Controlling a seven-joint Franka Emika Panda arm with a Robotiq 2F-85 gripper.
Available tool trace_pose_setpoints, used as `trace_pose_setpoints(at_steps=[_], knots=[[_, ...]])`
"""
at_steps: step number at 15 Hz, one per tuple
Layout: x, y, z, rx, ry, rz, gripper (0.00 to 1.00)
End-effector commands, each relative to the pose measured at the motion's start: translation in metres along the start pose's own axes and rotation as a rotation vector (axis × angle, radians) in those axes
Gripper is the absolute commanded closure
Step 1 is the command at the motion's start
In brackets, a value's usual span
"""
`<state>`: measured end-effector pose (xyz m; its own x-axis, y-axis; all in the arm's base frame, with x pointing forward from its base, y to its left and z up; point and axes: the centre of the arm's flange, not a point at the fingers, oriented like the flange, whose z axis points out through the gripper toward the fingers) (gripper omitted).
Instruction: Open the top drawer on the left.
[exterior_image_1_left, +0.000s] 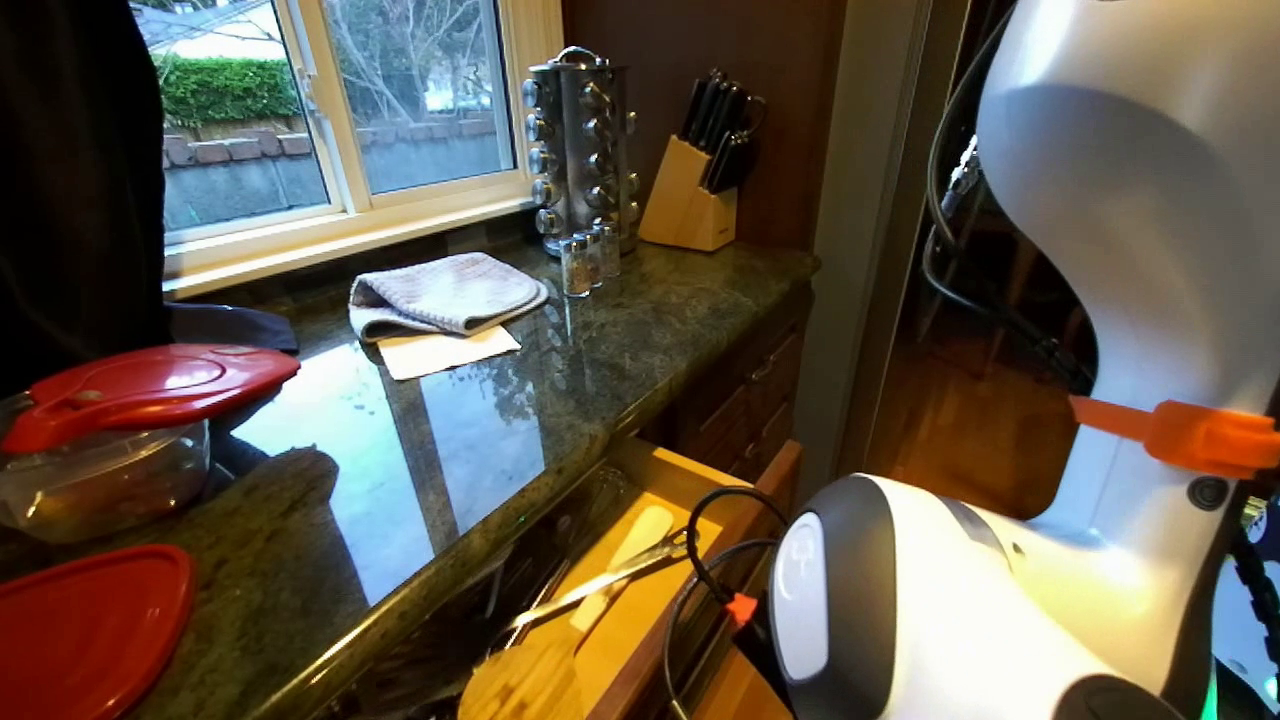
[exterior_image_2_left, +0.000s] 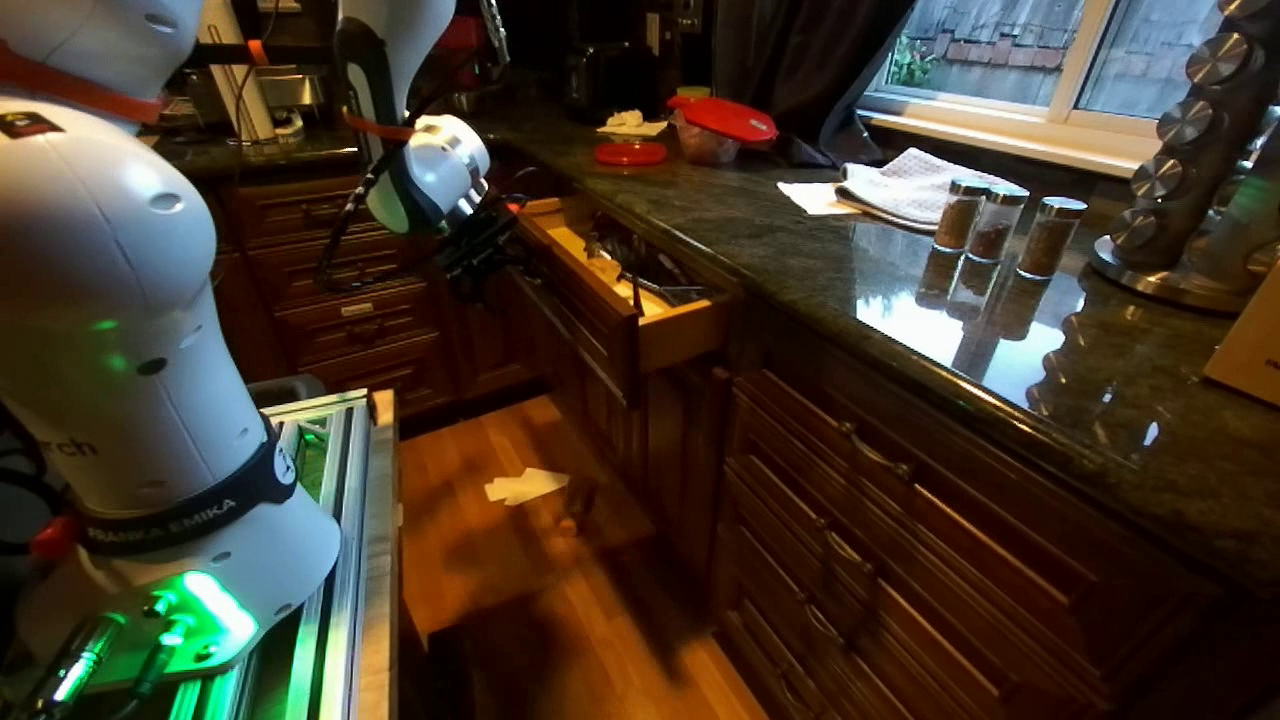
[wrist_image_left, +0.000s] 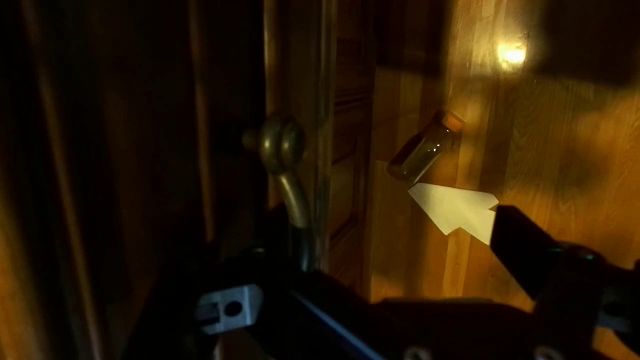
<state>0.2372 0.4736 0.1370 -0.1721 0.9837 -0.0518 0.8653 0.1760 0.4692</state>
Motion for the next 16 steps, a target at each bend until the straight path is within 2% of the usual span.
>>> trace_pose_setpoints(at_steps=[1,9,16], knots=[[0.058,-0.046,-0.006,0.051,0.113,-0.067,0.00],[0.074,-0.060,-0.028,0.009,0.060,-0.098,0.00],[0.089,-0.066,-0.063,0.001,-0.002,-0.121,0.00]])
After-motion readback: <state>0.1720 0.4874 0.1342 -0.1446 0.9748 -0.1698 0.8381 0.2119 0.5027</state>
